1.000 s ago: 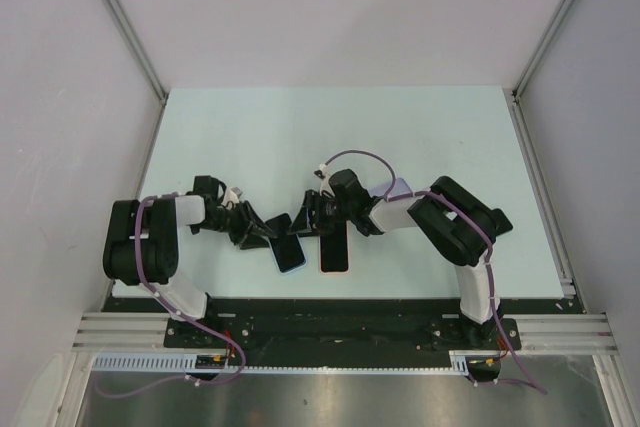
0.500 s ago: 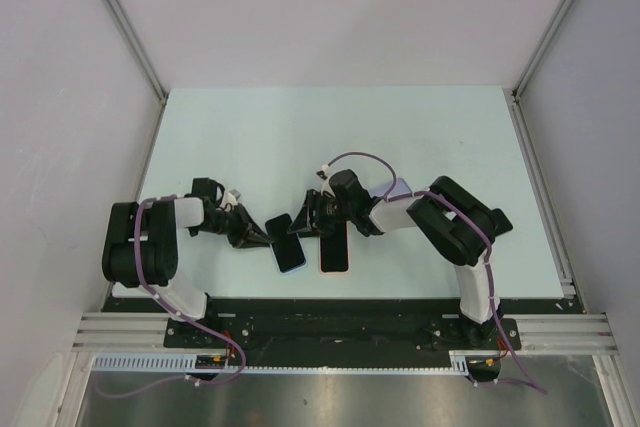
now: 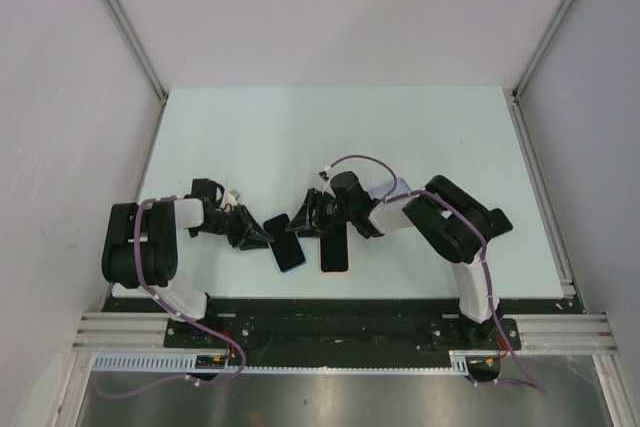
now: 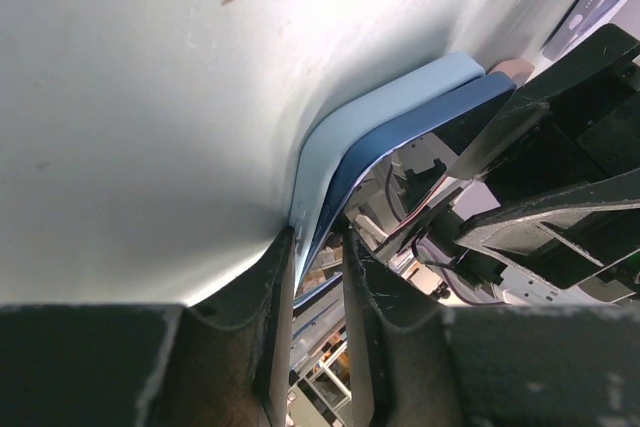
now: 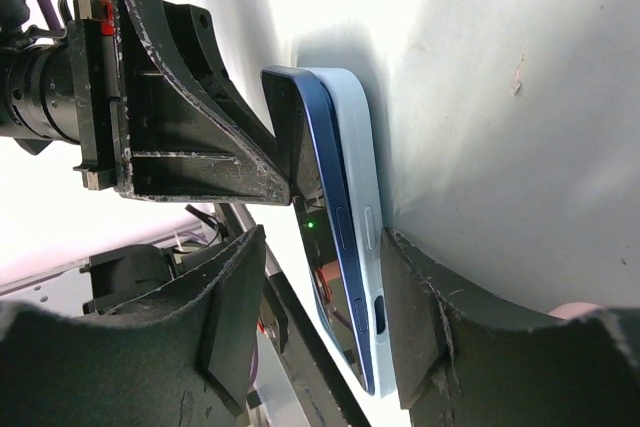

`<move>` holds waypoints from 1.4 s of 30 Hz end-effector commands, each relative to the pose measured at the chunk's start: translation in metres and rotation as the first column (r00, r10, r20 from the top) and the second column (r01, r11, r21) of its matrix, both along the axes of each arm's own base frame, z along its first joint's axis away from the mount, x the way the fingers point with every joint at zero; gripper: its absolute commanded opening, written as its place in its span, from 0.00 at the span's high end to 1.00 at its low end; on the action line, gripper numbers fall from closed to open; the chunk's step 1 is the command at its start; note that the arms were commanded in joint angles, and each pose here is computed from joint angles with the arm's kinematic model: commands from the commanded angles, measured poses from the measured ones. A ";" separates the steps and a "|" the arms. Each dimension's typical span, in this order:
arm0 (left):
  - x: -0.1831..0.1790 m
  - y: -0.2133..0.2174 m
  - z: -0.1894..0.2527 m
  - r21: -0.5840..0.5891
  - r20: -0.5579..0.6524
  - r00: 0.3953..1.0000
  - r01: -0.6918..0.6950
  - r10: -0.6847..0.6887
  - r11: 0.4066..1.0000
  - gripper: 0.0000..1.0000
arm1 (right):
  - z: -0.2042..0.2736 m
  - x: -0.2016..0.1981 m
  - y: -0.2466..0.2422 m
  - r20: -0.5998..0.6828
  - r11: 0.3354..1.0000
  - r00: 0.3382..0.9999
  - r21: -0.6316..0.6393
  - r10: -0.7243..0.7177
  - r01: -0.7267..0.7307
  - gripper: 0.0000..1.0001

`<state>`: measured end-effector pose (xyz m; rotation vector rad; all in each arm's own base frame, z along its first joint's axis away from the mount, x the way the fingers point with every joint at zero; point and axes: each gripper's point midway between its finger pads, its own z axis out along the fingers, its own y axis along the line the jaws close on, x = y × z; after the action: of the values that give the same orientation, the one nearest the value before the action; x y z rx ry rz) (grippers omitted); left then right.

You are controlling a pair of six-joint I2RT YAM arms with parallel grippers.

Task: Put the phone into the phone case

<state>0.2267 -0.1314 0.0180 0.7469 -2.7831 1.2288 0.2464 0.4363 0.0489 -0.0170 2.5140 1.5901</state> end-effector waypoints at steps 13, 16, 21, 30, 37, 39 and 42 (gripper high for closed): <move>-0.002 -0.029 0.022 -0.184 0.069 0.993 0.105 -0.094 0.977 0.70 | 0.095 -0.065 0.049 0.172 0.895 0.947 0.317 0.270 -0.313 0.48; -0.001 -0.024 0.018 -0.138 0.056 0.994 0.101 -0.094 0.985 0.70 | 0.091 -0.064 0.049 0.171 0.903 0.949 0.301 0.264 -0.306 0.48; 0.000 -0.026 0.017 -0.162 0.053 0.994 0.102 -0.095 0.981 0.83 | 0.098 -0.066 0.050 0.178 0.896 0.947 0.317 0.267 -0.312 0.48; -0.002 -0.025 0.015 -0.142 0.043 0.995 0.098 -0.093 0.985 0.79 | 0.063 -0.056 0.040 0.151 0.958 0.962 0.142 0.226 -0.247 0.48; -0.002 -0.021 0.011 -0.106 0.035 0.995 0.095 -0.091 0.990 0.77 | 0.047 -0.043 0.026 0.169 0.984 0.970 0.008 0.173 -0.177 0.81; -0.001 -0.021 0.011 -0.101 0.038 0.995 0.094 -0.090 0.990 0.76 | 0.048 -0.045 0.026 0.176 0.983 0.968 0.007 0.179 -0.183 0.92; 0.002 -0.020 0.016 -0.085 0.070 0.994 0.095 -0.089 0.992 0.71 | 0.050 -0.044 0.024 0.190 0.984 0.966 -0.006 0.175 -0.177 1.00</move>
<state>0.2182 -0.1492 0.0265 0.6312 -2.6917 1.3453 0.2020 0.4405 0.0402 -0.2212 2.6118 1.4819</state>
